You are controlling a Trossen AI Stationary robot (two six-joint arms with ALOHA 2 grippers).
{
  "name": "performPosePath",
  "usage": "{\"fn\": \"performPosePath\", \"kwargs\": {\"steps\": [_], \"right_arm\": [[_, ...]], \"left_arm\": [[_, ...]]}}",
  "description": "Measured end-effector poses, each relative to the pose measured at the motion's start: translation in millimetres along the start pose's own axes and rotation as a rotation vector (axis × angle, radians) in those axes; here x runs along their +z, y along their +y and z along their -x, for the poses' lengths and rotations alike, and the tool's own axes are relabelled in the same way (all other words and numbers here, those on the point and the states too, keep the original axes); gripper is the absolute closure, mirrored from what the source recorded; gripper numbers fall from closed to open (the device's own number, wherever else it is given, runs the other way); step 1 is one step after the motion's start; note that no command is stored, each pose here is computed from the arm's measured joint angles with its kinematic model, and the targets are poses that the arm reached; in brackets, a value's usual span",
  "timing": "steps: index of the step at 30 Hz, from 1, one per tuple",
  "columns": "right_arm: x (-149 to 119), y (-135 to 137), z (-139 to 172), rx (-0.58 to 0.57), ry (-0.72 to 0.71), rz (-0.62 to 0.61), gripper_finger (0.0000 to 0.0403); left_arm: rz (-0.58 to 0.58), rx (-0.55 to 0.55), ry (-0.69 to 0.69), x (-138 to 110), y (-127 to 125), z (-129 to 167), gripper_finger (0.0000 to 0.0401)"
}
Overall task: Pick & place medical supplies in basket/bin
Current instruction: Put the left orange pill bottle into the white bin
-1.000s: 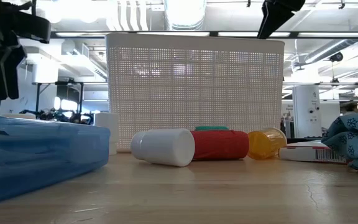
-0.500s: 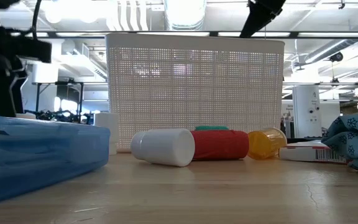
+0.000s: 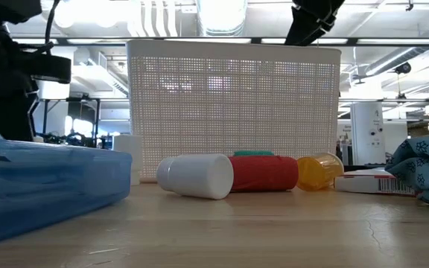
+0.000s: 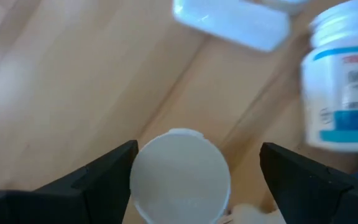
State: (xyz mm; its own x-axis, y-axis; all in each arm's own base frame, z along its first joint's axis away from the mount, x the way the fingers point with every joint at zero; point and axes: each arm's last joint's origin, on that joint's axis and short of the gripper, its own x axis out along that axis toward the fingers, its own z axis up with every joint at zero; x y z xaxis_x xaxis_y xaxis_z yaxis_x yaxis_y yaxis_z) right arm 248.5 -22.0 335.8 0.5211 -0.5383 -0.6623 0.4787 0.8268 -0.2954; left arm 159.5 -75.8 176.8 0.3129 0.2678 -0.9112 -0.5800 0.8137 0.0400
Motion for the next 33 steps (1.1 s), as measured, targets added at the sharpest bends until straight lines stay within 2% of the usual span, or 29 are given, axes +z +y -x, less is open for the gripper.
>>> {"fn": "performPosePath", "kwargs": {"steps": [9, 12, 18, 23, 28, 33], "right_arm": [[-6.6, 2.9, -5.5, 0.006, 0.026, -0.028, 0.0023], [-6.5, 2.9, -5.5, 0.006, 0.026, -0.024, 0.0023], [-6.3, 2.8, -5.5, 0.002, 0.022, 0.016, 0.0023], [2.2, -0.7, 1.9, 0.003, -0.013, 0.057, 0.0023], [12.7, -8.9, 9.0, -0.042, -0.051, 0.117, 0.0023], [19.3, -25.7, 18.1, -0.137, -0.080, 0.159, 0.0023]], "left_arm": [[-0.008, -0.001, 0.001, -0.4, -0.4, -3.2, 0.0098], [-0.008, 0.000, 0.001, -0.7, -0.2, -3.6, 0.0126], [-0.008, 0.005, 0.002, -1.7, 0.8, -5.1, 0.0208], [0.061, -0.013, -0.007, 5.1, -1.9, -0.6, 0.0218], [0.129, -0.063, -0.045, 28.0, -10.5, 20.9, 0.0205], [0.169, -0.129, -0.090, 59.5, -18.8, 72.7, 0.0215]]}}
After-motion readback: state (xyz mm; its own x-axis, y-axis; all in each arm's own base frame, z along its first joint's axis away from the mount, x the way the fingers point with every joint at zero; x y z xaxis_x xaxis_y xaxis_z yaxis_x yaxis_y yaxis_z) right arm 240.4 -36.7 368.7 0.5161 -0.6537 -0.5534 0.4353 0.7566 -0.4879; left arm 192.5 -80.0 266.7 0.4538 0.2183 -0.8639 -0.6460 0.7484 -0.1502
